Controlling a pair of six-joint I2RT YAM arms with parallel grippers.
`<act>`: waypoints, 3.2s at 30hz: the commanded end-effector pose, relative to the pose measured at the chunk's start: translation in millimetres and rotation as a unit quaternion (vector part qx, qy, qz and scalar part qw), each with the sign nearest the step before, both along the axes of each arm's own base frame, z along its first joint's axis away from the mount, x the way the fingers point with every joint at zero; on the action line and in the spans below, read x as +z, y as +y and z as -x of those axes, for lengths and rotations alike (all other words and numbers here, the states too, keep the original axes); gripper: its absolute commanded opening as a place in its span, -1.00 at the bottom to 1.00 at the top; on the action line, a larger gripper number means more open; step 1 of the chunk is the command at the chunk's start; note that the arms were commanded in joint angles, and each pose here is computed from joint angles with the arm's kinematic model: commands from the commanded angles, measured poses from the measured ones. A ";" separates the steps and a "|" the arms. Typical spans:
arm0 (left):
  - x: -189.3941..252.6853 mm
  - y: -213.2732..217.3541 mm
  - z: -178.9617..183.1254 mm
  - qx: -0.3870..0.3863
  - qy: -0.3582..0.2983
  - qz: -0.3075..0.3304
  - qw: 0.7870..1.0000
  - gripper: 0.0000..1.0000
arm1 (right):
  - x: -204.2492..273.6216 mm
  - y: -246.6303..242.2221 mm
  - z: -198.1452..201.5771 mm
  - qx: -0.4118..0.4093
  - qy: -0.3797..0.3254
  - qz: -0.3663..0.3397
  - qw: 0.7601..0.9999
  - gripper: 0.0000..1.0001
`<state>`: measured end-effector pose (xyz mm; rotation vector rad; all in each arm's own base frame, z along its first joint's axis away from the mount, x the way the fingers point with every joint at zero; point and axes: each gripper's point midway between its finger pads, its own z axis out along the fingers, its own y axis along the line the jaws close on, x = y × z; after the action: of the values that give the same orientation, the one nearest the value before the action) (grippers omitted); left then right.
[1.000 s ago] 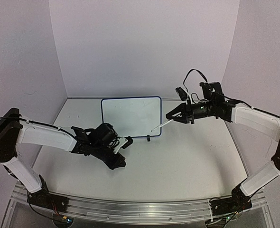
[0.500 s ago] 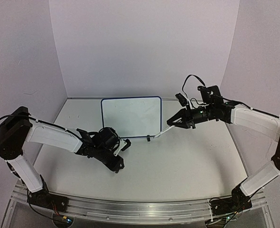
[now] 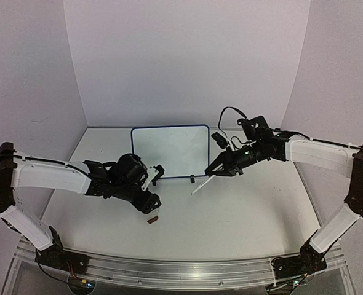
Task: Write a sentence on the whiteboard
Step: Place the pen cap at the center of the board, then pass from the right arm to the left, then pass from the left arm to the right
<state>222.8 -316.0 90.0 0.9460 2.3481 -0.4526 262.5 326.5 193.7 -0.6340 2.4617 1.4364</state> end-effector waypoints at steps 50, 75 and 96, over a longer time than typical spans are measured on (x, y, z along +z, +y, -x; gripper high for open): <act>108.6 -117.4 13.3 -0.122 0.016 0.230 0.965 -1.00 | 17.1 56.0 24.9 0.062 -0.018 -0.045 0.997 -0.36; 99.9 -111.1 25.2 -0.144 0.032 0.218 0.965 -1.00 | 21.6 59.9 8.5 0.013 -0.034 -0.061 0.998 -0.78; 95.6 -103.9 28.5 -0.143 0.031 0.211 0.966 -1.00 | 28.3 60.7 0.6 -0.006 -0.040 -0.069 0.997 -0.82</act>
<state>197.3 -421.9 168.1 1.0591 2.1083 -1.0521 261.5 388.1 195.5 -0.6109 2.3779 1.5110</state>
